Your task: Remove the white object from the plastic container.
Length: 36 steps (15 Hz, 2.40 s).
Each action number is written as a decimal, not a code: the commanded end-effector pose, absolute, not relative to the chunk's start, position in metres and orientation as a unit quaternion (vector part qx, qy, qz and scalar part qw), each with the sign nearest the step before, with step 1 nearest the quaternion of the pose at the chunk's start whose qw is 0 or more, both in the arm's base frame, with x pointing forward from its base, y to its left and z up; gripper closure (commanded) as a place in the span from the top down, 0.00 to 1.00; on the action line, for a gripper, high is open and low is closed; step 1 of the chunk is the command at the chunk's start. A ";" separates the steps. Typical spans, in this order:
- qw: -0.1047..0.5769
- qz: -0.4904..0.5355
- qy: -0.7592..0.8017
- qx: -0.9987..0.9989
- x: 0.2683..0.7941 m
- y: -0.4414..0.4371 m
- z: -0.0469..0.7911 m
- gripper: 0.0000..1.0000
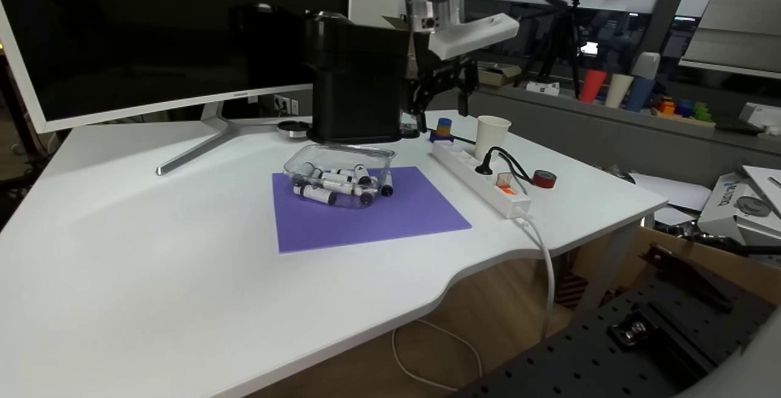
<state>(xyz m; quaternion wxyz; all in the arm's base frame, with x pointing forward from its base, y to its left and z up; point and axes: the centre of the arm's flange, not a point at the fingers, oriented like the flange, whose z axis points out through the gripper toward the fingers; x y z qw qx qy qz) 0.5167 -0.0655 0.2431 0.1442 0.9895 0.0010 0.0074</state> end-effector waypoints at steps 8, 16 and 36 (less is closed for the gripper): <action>0.111 -0.054 -0.049 0.991 0.541 -0.026 0.206 1.00; 0.090 -0.035 -0.004 0.995 0.572 -0.014 0.180 1.00; 0.073 -0.011 0.071 0.995 0.592 0.050 0.150 1.00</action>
